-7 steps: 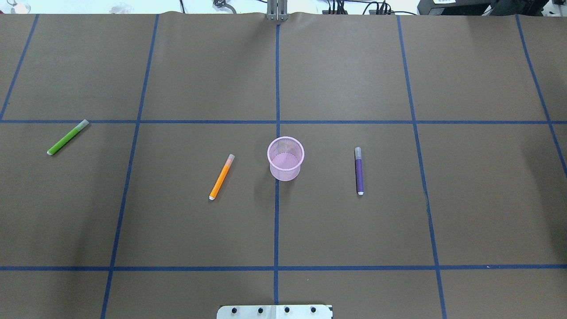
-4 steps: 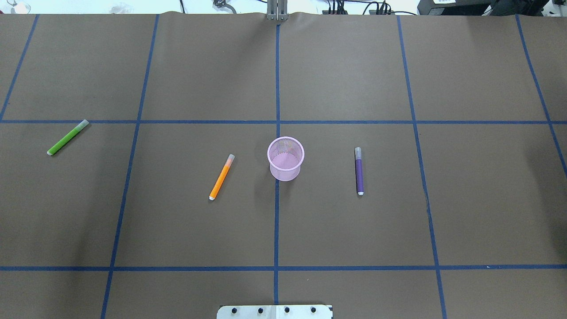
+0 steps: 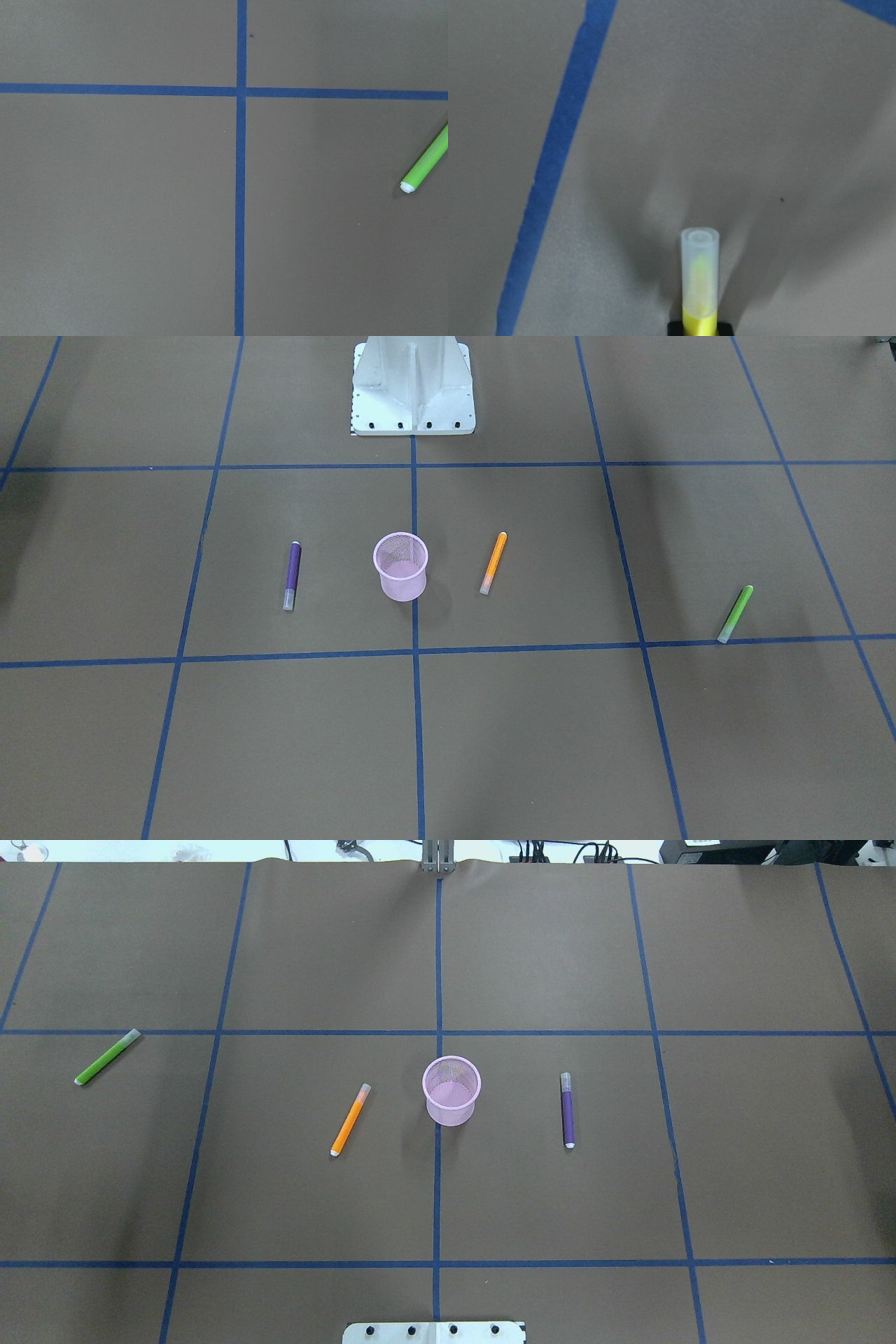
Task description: Collect pens into pen holder
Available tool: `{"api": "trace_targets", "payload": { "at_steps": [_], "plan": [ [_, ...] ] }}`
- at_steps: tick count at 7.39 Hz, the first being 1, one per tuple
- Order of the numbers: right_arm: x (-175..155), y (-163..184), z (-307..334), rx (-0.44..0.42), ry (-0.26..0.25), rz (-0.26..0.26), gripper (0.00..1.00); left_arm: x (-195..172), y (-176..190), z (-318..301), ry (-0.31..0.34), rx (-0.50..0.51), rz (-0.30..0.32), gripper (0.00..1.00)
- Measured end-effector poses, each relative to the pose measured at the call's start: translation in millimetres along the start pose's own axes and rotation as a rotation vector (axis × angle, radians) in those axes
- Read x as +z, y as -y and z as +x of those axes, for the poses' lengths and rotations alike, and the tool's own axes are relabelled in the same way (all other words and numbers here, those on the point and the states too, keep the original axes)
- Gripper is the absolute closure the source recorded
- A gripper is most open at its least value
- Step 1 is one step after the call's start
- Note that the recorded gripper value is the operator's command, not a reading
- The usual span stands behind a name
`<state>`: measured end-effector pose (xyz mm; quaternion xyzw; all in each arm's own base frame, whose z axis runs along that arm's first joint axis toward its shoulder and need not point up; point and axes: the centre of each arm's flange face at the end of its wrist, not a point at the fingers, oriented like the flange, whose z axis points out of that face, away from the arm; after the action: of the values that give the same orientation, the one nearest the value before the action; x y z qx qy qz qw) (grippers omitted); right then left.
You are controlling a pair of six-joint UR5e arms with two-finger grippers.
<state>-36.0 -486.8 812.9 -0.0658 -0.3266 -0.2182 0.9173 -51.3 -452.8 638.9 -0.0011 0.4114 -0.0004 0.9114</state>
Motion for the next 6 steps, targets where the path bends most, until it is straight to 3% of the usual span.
{"api": "trace_targets", "payload": {
  "at_steps": [3, 5, 6],
  "plan": [
    [-21, 8, -9, 0.017, 0.037, 0.045, 1.0, -4, 1, 5, -0.001, 0.008, 0.009, 0.0],
    [-73, 18, -30, 0.123, 0.064, 0.133, 1.0, -9, 1, 11, -0.008, 0.021, 0.017, 0.0],
    [-104, 25, -49, 0.216, 0.07, 0.188, 1.0, -10, 2, 14, -0.026, 0.028, 0.023, 0.0]
  ]
}}
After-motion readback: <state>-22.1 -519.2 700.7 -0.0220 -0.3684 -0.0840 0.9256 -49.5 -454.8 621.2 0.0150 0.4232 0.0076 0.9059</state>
